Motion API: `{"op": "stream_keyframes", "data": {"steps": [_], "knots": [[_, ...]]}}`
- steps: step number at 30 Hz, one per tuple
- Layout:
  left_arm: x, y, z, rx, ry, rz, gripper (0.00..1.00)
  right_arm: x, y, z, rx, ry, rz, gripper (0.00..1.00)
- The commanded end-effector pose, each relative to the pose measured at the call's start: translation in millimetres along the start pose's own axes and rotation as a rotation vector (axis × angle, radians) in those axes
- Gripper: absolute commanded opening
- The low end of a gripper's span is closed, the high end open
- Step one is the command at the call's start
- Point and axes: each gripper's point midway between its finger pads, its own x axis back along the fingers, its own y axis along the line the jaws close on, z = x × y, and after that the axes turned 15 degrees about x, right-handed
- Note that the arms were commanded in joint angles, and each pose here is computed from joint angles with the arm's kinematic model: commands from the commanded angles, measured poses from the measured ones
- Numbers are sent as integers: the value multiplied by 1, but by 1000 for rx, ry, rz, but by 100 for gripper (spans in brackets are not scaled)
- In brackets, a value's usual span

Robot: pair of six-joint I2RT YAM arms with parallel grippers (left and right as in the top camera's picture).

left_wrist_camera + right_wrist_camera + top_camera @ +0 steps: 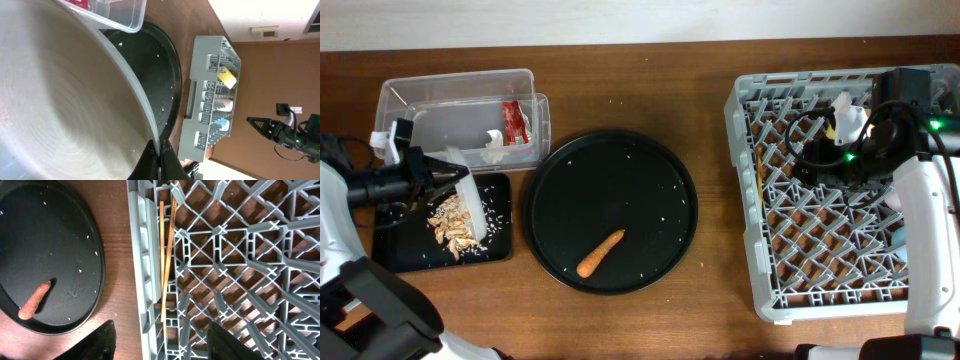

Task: Sort waste into correct bins and load items into the dishwasher rack
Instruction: 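Tip the plate with the left gripper to dump rice and shells onto the black tray, then bring the empty plate back over the round tray toward the right gripper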

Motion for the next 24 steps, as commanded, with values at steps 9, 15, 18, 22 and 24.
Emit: {"op": "stream_keyframes", "data": {"steps": [9,15,18,22,24], "knots": [[8,4,-5,11,-41,-50,0,-4,2,2,11,12,-11,57],[7,-9,0,-27,-23,24,0,-4,2,3,10,14,-12,57],[7,-8,2,-18,-17,18,0,-4,2,3,10,14,-12,57],[-8,-29,23,-99,57,40,0,-4,2,3,10,14,-12,57],[-36,-53,48,-221,140,15,0,-4,2,2,10,13,-11,58]]}}
